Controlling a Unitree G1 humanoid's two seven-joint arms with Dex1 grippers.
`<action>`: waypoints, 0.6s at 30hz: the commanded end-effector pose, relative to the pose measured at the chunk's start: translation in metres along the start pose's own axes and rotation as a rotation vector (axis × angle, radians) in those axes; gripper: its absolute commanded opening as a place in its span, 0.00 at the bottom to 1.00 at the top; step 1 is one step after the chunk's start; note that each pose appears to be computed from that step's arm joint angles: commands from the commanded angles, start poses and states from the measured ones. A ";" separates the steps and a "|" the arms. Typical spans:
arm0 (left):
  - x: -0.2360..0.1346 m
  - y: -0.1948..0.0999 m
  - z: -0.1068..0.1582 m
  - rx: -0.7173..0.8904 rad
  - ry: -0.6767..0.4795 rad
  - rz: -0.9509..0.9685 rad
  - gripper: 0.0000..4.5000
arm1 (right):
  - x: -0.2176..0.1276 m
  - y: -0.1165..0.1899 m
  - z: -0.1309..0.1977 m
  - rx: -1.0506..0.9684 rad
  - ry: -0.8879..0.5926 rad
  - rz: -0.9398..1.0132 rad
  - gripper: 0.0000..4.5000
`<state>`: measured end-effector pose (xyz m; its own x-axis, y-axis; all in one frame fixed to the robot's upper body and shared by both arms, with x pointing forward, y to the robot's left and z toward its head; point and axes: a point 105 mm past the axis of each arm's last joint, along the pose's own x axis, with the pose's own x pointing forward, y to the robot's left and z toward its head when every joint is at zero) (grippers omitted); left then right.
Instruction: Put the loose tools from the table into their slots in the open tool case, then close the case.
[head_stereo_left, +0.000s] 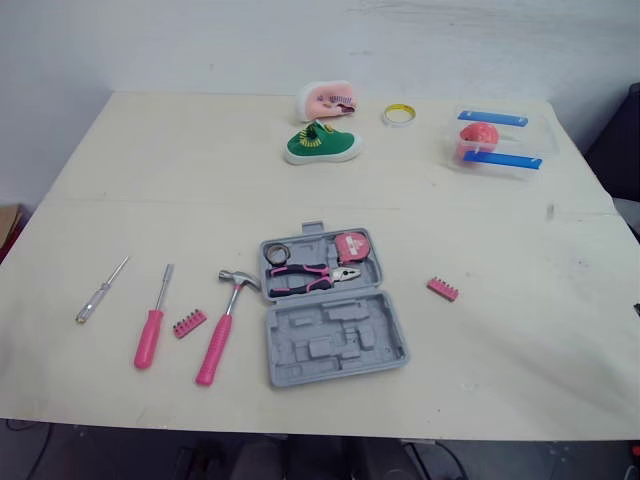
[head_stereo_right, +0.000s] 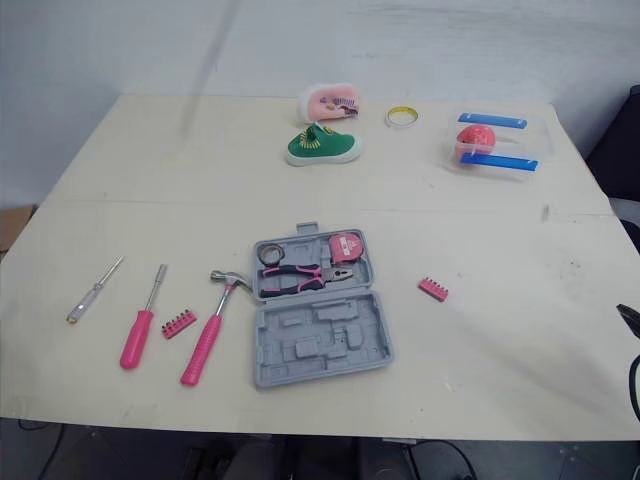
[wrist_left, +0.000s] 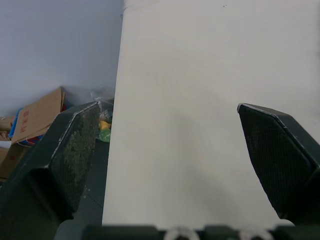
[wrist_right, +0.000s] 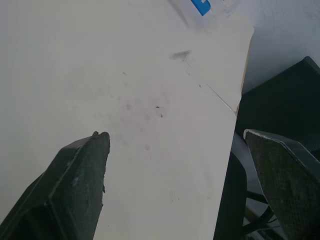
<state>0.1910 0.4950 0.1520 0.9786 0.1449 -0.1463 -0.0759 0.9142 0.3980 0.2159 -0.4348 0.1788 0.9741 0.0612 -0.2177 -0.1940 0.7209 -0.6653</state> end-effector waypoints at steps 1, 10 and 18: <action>-0.003 0.001 0.011 -0.012 -0.046 -0.013 0.99 | 0.002 -0.006 0.013 -0.014 -0.046 -0.019 1.00; -0.010 -0.001 0.014 -0.061 -0.073 -0.020 0.99 | 0.012 -0.003 0.017 -0.011 -0.065 -0.004 1.00; -0.010 -0.003 0.016 -0.066 -0.086 -0.010 0.99 | 0.014 -0.003 0.019 -0.018 -0.069 0.001 1.00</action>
<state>0.1855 0.4853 0.1560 0.9881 0.1020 -0.1152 -0.0593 0.9433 0.3265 0.2308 -0.4262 0.1825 0.9754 0.0970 -0.1979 -0.2059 0.7215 -0.6611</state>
